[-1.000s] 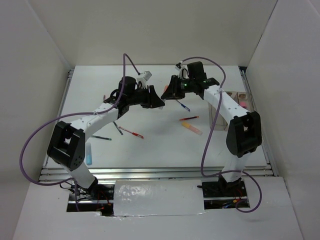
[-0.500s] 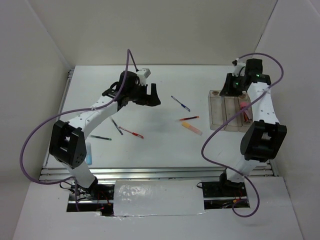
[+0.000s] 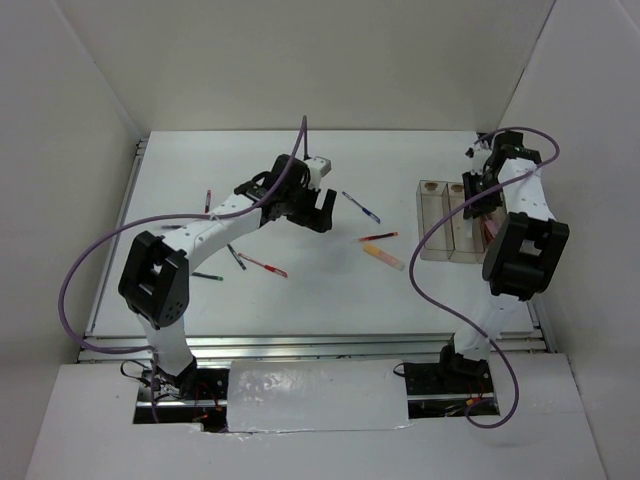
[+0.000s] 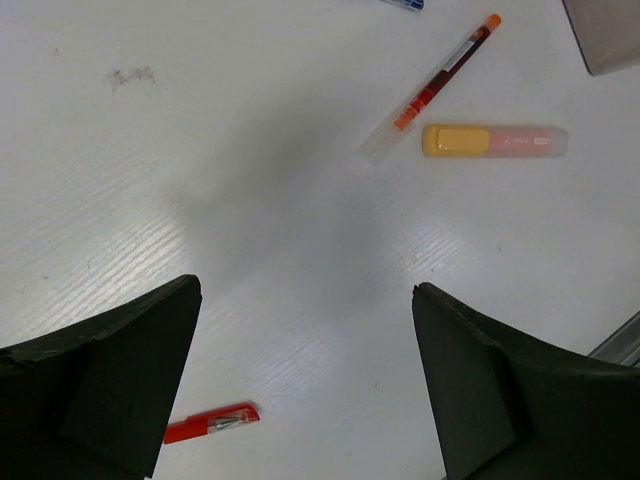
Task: Sort the stationery into containers
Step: Place the stationery in the storage box, then pick up the stationery from the center of the board.
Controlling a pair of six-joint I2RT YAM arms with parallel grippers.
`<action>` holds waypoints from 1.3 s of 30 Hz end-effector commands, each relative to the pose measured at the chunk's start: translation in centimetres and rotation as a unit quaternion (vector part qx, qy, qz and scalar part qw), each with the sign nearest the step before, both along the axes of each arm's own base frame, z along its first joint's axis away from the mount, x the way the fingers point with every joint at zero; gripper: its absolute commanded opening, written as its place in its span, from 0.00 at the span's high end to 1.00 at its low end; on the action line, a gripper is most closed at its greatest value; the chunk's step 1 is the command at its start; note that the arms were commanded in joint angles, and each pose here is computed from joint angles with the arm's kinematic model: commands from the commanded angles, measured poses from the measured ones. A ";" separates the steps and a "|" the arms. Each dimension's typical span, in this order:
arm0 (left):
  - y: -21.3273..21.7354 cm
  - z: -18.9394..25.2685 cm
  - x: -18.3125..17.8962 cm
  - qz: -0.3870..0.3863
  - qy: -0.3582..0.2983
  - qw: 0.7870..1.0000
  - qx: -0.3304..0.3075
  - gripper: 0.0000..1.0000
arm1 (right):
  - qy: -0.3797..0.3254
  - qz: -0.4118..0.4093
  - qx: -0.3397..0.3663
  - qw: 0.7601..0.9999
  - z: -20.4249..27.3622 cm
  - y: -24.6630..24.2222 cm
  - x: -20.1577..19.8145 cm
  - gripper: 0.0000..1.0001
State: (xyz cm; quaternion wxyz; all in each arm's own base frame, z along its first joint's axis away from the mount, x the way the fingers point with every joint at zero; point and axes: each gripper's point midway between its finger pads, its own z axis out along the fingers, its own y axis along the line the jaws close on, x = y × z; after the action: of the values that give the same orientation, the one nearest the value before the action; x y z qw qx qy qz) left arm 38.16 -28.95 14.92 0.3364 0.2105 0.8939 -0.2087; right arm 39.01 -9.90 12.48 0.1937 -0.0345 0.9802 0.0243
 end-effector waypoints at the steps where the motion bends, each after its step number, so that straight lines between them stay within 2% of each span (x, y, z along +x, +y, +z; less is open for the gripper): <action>1: -0.6 1.3 0.2 -0.033 -0.021 0.999 -0.019 0.01 | 0.003 0.009 -0.040 0.999 -0.3 -1.4 0.6 0.86; 4: -0.4 1.1 0.0 -0.036 -0.015 0.999 -0.017 0.01 | 0.021 0.005 -0.039 0.999 -1.8 -1.8 0.8 0.79; 5: -0.4 1.3 0.1 -0.035 -0.016 0.999 -0.019 0.01 | 0.024 0.004 -0.036 0.999 -2.0 -1.9 0.8 0.73; 6: -0.1 1.4 0.2 -0.034 -0.015 0.999 -0.022 0.01 | 0.028 0.005 -0.029 0.999 -2.2 -1.7 0.7 0.61; 8: 0.3 1.8 0.2 -0.032 -0.017 0.999 -0.028 0.01 | 0.025 0.007 -0.022 0.999 -1.7 -1.1 0.7 0.47; 9: 0.3 2.0 0.2 -0.037 -0.015 0.999 -0.036 0.01 | 0.021 0.010 -0.019 1.000 -1.3 -0.8 0.7 0.44; 13: 1.1 3.0 -0.1 -0.051 -0.013 0.996 -0.071 0.01 | -0.027 0.043 -0.005 0.999 3.1 2.1 0.6 0.43; 19: 4.4 5.4 -0.1 -0.053 -0.015 0.989 -0.134 0.01 | -0.057 0.153 0.032 0.986 6.9 10.9 -1.9 0.44; 21: 6.4 6.2 0.0 -0.037 -0.024 0.988 -0.148 0.01 | -0.055 0.203 0.045 0.977 6.5 15.1 -3.2 0.45; 24: 9.3 7.5 -0.3 -0.016 -0.043 0.986 -0.160 0.01 | -0.040 0.246 0.045 0.967 4.8 18.8 -4.5 0.45; 27: 13.8 9.6 -0.8 0.007 -0.074 0.982 -0.174 0.01 | -0.008 0.271 0.030 0.962 2.1 20.4 -5.1 0.45; 30: 16.6 9.6 -1.9 0.021 -0.073 0.981 -0.176 0.01 | 0.018 0.285 0.017 0.958 -0.3 21.0 -5.3 0.44; 31: 19.1 10.5 -2.1 0.049 -0.091 0.980 -0.172 0.01 | 0.023 0.289 0.011 0.957 -0.9 21.1 -5.3 0.44; 36: 25.4 10.3 -5.0 0.123 -0.122 0.978 -0.115 0.01 | 0.052 0.304 -0.009 0.951 -3.6 21.2 -5.6 0.42; 39: 27.4 9.7 -6.8 0.141 -0.129 0.977 -0.095 0.01 | 0.062 0.305 -0.015 0.950 -4.7 21.2 -5.3 0.42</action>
State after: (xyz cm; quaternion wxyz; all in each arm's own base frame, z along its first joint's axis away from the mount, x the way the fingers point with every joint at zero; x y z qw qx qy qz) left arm 33.16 -2.55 24.54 0.4850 0.0501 0.8408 -0.2351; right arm 32.16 10.90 7.85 0.0881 -0.3186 0.9399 0.0851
